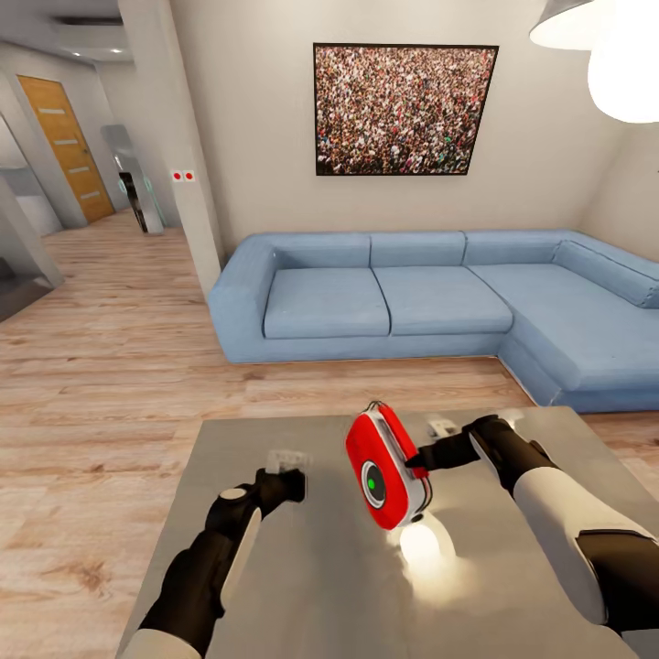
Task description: Turn on the radio receiver that's on the table in the living room.
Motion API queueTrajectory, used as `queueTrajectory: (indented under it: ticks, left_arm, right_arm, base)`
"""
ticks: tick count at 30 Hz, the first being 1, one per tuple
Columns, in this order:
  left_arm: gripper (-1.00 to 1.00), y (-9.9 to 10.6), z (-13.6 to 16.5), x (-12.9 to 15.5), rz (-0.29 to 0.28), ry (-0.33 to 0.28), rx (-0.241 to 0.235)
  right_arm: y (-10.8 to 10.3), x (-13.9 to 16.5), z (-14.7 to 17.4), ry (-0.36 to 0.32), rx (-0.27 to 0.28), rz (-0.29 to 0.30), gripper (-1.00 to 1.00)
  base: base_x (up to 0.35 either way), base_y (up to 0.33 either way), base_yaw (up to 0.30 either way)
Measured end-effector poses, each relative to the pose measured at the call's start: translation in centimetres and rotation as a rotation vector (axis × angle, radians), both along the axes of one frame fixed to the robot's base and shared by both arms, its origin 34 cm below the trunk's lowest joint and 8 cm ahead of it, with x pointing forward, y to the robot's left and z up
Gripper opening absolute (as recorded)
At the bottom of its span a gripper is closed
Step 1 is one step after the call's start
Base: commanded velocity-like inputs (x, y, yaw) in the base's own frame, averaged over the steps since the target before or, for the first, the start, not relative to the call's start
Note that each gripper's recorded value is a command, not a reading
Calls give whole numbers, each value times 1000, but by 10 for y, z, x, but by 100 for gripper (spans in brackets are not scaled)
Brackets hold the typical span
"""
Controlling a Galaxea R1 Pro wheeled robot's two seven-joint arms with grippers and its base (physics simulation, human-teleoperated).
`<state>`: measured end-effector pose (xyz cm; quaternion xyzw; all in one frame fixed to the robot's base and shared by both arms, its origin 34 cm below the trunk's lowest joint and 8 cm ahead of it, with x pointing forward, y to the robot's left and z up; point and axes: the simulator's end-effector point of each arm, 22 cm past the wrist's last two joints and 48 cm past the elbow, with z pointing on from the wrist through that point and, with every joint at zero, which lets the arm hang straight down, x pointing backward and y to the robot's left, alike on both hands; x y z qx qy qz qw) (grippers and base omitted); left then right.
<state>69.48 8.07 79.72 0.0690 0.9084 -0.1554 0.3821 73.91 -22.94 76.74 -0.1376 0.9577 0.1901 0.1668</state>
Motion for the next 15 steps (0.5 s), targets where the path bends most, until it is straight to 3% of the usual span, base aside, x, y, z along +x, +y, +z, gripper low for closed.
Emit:
queueTrajectory:
  ticks: [2, 6, 11, 15]
  left_arm:
    - [-100, 13, -1, 4, 39, -3, 9]
    - [-100, 31, 0, 10, 92, -19, 5]
    - [-100, 49, 0, 15, 147, -22, -10]
    - [-100, 61, 5, 22, 185, -58, -23]
  right_arm:
    - [-11, -3, -6, 24, -48, -22, -100]
    - [-16, -13, -16, 66, -63, -45, -100]
    - [-21, -15, -20, 71, -86, -55, -100]
    - [-25, -14, -21, 69, -104, -64, -100]
  base:
    - [0, 0, 0]
    - [0, 0, 0]
    - [0, 0, 0]
    - [0, 0, 0]
